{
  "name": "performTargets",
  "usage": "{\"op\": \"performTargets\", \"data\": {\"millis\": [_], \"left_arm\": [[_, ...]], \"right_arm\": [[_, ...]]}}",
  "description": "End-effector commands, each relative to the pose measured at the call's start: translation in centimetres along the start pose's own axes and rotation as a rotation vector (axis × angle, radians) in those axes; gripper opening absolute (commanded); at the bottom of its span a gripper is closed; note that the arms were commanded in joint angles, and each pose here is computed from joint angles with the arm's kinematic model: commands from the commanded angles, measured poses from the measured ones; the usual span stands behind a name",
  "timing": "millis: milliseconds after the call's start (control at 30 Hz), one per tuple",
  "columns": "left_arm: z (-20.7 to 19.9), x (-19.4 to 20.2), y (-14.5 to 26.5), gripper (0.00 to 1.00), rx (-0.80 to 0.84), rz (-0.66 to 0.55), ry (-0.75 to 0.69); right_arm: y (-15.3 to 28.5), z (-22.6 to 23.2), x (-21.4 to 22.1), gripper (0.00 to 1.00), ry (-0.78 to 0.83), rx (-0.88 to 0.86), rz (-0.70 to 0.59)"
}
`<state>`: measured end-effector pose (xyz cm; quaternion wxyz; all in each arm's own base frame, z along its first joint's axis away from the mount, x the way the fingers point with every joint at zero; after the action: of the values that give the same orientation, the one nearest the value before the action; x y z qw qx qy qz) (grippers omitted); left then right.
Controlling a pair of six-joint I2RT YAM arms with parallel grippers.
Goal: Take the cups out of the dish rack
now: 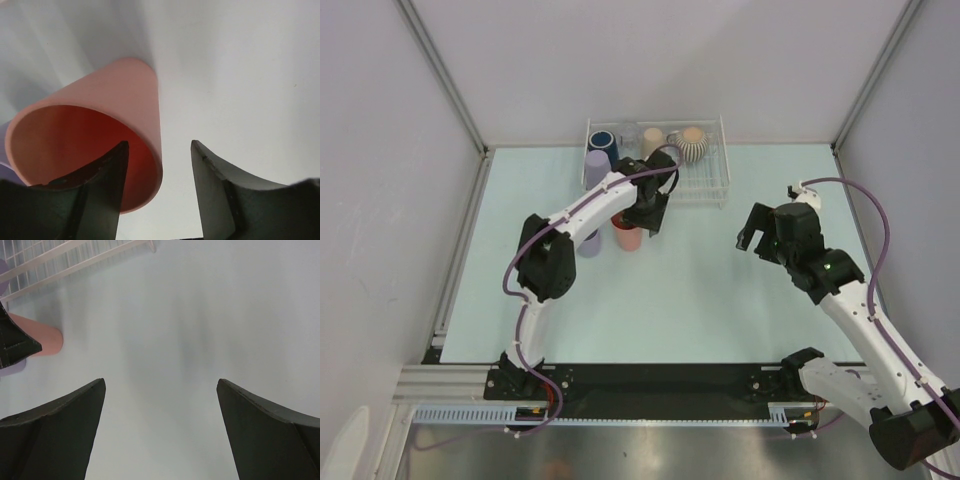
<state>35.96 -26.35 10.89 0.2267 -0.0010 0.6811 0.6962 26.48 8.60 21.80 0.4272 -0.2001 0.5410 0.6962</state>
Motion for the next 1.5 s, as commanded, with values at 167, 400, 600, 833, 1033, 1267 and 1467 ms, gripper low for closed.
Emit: {"op": "performTargets", "data": {"millis": [167,400,600,833,1033,1267,1467], "left_arm": [[0.8,-5.0,7.9,0.63,0.038,-0.248,0.075],[2.1,-6.3,12.9,0.63,0.014,-0.382,0.129],[5.6,-8.2,17.0,0.69,-0.109,-0.594,0.220],[8.8,-9.8,14.1,0.72,-0.275,-0.612,0.281],[10.6,-11.6,11.5,0.95,-0.270,-0.652,0.342],[12.5,-13.7,8.9,1.00,-0.239,-0.644,0.407],[12.9,-15.2,7.2,1.00,-0.233,-0.633,0.396]], "right_arm": [[0.0,1.1,-0.8,1.00,0.003,-0.049,-0.028],[0.1,1.2,-1.2,1.00,-0.003,-0.052,-0.034],[0.2,1.2,-0.7,1.00,0.001,-0.048,-0.020],[1.0,0.6,-0.6,1.00,0.023,-0.026,-0.020],[1.5,0.0,-0.1,1.00,0.043,-0.012,-0.003],[1.6,-0.3,0.3,1.00,0.049,0.001,0.006],[0.8,-0.1,0.6,1.00,0.046,0.012,0.025]]}}
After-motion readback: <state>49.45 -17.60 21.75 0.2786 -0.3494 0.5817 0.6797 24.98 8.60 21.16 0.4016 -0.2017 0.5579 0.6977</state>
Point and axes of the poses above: each gripper's point midway between its finger pads, its own y axis back along the fingers, its own z axis along the line the jaws close on, x = y × z, the point moved 1 cm from there along y, back along the fingers, and after that the axes turned 2 degrees about -y, right-handed, at the moved point
